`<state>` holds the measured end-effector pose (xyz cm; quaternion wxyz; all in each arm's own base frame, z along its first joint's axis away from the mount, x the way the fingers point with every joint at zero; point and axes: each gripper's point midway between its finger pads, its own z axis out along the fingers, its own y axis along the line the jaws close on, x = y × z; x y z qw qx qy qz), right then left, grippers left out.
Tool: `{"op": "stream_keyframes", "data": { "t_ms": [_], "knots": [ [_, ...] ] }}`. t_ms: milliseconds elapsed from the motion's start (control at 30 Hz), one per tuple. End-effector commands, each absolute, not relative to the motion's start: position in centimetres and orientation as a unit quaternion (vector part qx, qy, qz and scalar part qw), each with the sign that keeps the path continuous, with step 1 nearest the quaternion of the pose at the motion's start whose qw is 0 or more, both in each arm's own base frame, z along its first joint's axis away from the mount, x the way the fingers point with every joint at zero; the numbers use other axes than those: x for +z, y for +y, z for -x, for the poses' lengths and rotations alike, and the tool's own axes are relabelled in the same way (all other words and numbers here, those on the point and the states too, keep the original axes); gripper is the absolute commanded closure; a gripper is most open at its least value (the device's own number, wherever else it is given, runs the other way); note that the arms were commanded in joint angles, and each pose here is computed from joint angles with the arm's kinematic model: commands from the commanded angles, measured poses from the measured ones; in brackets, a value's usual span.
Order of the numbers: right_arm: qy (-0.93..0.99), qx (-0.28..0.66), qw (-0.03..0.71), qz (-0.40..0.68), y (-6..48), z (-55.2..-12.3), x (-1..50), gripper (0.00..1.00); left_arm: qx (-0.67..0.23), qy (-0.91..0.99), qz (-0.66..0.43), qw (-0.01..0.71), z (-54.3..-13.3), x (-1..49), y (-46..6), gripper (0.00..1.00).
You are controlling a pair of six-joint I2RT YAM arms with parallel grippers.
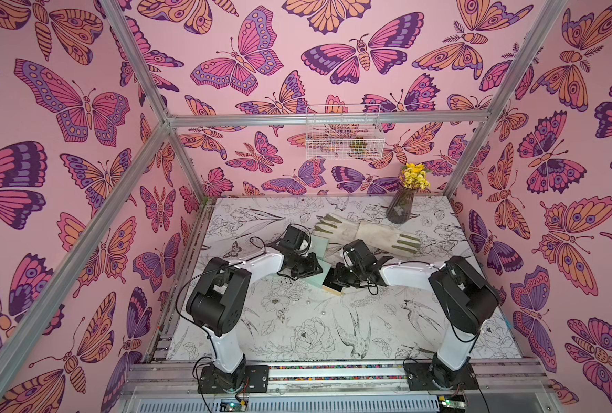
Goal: Place the earrings into the drawer-style jewelry box
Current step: Insert the earring into the inner lining.
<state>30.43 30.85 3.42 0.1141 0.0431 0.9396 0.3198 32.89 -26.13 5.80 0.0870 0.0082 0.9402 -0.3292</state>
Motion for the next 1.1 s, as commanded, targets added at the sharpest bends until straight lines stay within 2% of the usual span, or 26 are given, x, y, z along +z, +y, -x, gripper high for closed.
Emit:
{"op": "stream_keyframes", "data": {
  "t_ms": [0, 300, 767, 1067],
  "knots": [
    [0.951, 0.283, 0.109, -0.056, 29.4, -29.7, 2.4, 0.97, -0.278, 0.960, 0.007, 0.036, -30.8, 2.1, -24.5, 0.72],
    [0.953, 0.271, 0.120, -0.063, 28.8, -29.8, 2.6, 0.94, -0.277, 0.960, 0.007, 0.035, -30.7, 2.2, -24.5, 0.72],
    [0.941, 0.299, 0.149, -0.059, 29.3, -30.6, 4.4, 0.85, -0.284, 0.958, 0.006, 0.032, -30.8, 2.4, -24.8, 0.72],
    [0.931, 0.316, 0.176, -0.044, 29.5, -30.9, 6.2, 0.83, -0.286, 0.958, 0.003, 0.031, -30.7, 2.4, -25.0, 0.72]
  ]
}}
